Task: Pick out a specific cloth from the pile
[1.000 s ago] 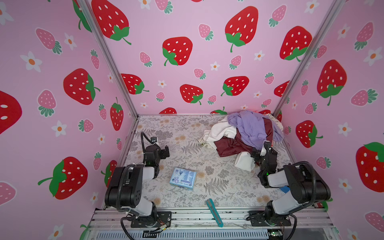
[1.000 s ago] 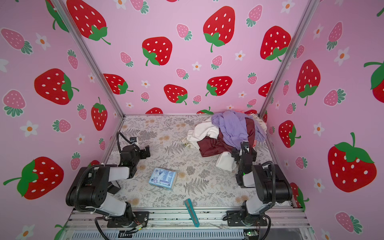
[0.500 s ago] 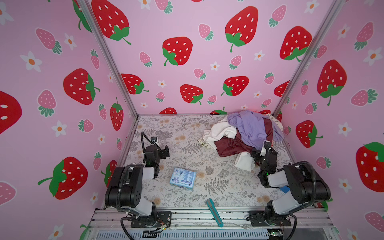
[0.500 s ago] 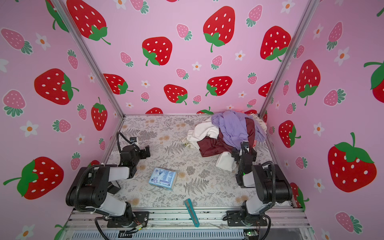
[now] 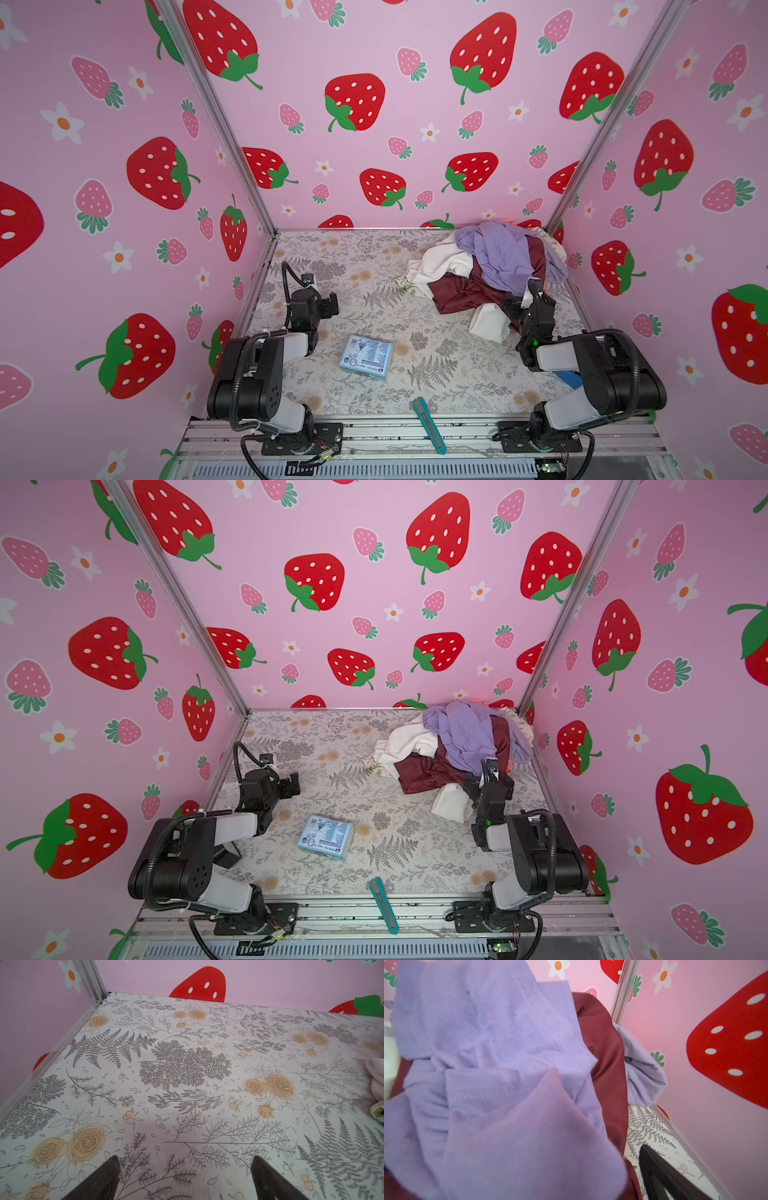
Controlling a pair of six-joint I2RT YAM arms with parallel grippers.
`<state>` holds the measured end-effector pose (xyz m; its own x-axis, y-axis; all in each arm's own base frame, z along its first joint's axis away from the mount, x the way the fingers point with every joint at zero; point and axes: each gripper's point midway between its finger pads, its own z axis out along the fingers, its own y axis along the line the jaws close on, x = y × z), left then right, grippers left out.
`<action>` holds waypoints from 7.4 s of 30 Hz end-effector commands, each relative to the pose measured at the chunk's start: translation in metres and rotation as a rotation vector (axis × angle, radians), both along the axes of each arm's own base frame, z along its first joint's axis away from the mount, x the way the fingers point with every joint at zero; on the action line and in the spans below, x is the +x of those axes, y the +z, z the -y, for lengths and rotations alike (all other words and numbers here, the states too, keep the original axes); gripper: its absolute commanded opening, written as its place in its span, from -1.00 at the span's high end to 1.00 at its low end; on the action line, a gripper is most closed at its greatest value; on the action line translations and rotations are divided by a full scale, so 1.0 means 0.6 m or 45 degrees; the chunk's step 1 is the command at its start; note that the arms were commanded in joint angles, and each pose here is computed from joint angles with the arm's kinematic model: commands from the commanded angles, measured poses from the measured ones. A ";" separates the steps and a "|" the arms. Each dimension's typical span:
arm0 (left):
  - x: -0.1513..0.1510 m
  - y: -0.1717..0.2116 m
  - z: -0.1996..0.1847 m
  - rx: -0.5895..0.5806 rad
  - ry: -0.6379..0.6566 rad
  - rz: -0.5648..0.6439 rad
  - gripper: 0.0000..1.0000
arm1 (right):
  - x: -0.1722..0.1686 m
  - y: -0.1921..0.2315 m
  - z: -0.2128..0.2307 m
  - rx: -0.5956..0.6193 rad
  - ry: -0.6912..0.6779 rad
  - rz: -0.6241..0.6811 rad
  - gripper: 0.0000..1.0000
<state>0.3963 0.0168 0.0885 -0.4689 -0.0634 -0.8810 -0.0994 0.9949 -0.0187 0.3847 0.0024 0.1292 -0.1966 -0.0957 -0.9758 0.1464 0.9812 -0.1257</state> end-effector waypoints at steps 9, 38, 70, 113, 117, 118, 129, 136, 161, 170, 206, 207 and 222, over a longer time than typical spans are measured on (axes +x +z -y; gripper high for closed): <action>-0.048 0.165 0.036 -0.170 -0.078 0.057 -0.98 | -0.018 0.070 0.043 0.025 -0.276 -0.224 -0.99; -0.183 0.281 0.295 -0.838 -1.041 -0.136 -0.99 | -0.045 0.213 -0.245 0.067 0.297 -0.543 -0.99; -0.257 0.331 0.358 -0.871 -1.461 -0.076 -0.99 | 0.171 0.029 -0.459 -0.256 0.517 -0.914 -0.99; -0.302 0.359 0.376 -0.796 -1.601 0.019 -0.99 | 0.192 -0.013 -0.418 -0.112 0.435 -0.983 1.00; -0.305 0.362 0.377 -0.791 -1.606 0.028 -0.99 | 0.189 0.057 -0.412 -0.103 0.433 -0.881 1.00; -0.306 0.363 0.377 -0.790 -1.609 0.031 -0.99 | 0.188 0.074 -0.411 -0.101 0.434 -0.855 1.00; -0.315 0.371 0.378 -0.773 -1.623 0.057 -0.98 | 0.169 0.230 -0.388 -0.104 0.424 -0.627 1.00; -0.319 0.377 0.378 -0.765 -1.629 0.074 -0.99 | 0.171 0.335 -0.371 -0.100 0.393 -0.445 1.00; -0.329 0.388 0.372 -0.722 -1.577 0.130 -0.99 | 0.140 0.622 -0.367 0.069 0.481 0.093 1.00; -0.328 0.388 0.373 -0.725 -1.573 0.125 -0.99 | 0.110 0.714 -0.342 0.081 0.459 0.304 1.00; -0.331 0.394 0.373 -0.717 -1.581 0.127 -0.99 | -0.027 0.975 -0.365 0.384 0.863 1.065 1.00; -0.333 0.394 0.374 -0.718 -1.582 0.127 -0.99 | -0.031 0.979 -0.369 0.403 0.889 1.082 1.00; -0.342 0.400 0.366 -0.684 -1.556 0.171 -0.99 | -0.076 1.003 -0.430 0.775 1.340 1.191 1.00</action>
<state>0.1967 -0.2034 0.3130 -0.4323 -0.0147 -0.9016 0.8551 0.3106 -0.4151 0.3667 0.2518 0.7135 0.4378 0.5371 -0.7210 -0.7188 0.6908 0.0781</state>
